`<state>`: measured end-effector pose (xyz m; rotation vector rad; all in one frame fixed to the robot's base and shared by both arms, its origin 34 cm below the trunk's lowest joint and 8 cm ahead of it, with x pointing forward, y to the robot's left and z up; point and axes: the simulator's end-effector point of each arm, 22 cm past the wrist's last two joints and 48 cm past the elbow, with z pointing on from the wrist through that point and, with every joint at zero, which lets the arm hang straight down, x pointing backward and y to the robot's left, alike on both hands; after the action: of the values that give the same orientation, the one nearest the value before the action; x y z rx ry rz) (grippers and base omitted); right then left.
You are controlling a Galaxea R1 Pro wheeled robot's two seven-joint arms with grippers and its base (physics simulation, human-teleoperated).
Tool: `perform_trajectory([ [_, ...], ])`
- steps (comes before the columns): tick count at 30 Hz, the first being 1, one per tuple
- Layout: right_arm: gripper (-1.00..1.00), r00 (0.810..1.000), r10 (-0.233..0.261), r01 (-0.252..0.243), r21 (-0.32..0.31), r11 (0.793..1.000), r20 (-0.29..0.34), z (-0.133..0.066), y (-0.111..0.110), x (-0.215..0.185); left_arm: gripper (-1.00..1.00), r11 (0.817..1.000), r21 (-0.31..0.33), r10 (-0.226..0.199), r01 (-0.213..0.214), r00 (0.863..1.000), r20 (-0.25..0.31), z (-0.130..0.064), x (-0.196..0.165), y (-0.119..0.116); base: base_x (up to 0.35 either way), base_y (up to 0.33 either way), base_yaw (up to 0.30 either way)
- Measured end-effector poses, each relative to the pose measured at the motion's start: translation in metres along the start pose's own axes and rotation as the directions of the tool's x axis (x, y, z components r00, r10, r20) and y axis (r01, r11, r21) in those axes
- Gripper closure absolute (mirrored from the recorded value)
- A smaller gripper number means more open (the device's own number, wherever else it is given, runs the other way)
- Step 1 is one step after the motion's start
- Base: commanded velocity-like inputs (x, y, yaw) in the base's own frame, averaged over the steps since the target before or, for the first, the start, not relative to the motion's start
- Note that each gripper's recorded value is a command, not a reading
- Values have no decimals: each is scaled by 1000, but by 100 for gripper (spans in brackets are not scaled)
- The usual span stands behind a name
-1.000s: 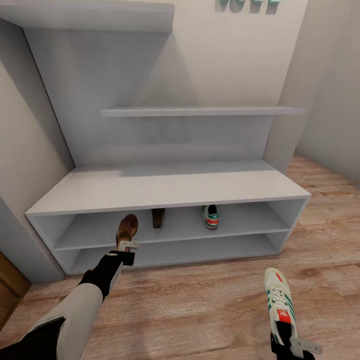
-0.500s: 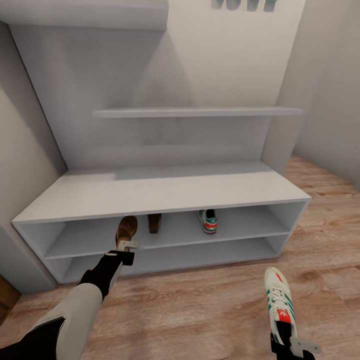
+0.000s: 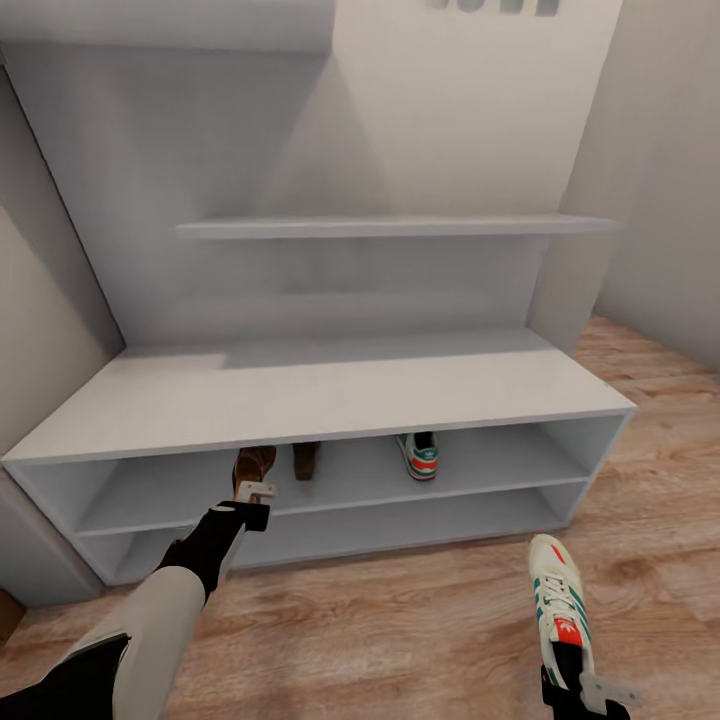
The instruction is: Pick up the two gym shoes and the two sandals from the corridor floor and place them onto the hallstand (shoe rack) in the corridor, making sure they are on the rack and not on the floor. Arrange them so the two gym shoes are next to each other and the two sandals are next to each other.
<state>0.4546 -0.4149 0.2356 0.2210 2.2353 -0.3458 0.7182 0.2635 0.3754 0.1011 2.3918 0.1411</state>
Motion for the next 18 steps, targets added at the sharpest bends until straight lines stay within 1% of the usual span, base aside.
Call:
perform_trajectory([
  [3,100,1000,0,0,-1,1000,0,0,0,0,100,1000,0,0,0,1000,0,0,0,0,280,0,0],
  [5,100,1000,0,0,0,1000,0,0,0,0,100,1000,1,0,0,1000,1,0,0,0,114,0,0],
  [11,100,1000,0,0,0,1000,-1,0,0,0,100,1000,2,0,0,1000,5,0,-1,0,23,0,-11],
  [15,100,1000,0,0,-1,1000,-2,0,0,1,100,1000,2,1,-1,1000,7,0,-1,0,2,0,-195],
  [18,100,1000,0,0,-1,1000,-1,0,0,0,100,1000,-1,2,-2,1000,6,0,-1,1,0,0,-85],
])
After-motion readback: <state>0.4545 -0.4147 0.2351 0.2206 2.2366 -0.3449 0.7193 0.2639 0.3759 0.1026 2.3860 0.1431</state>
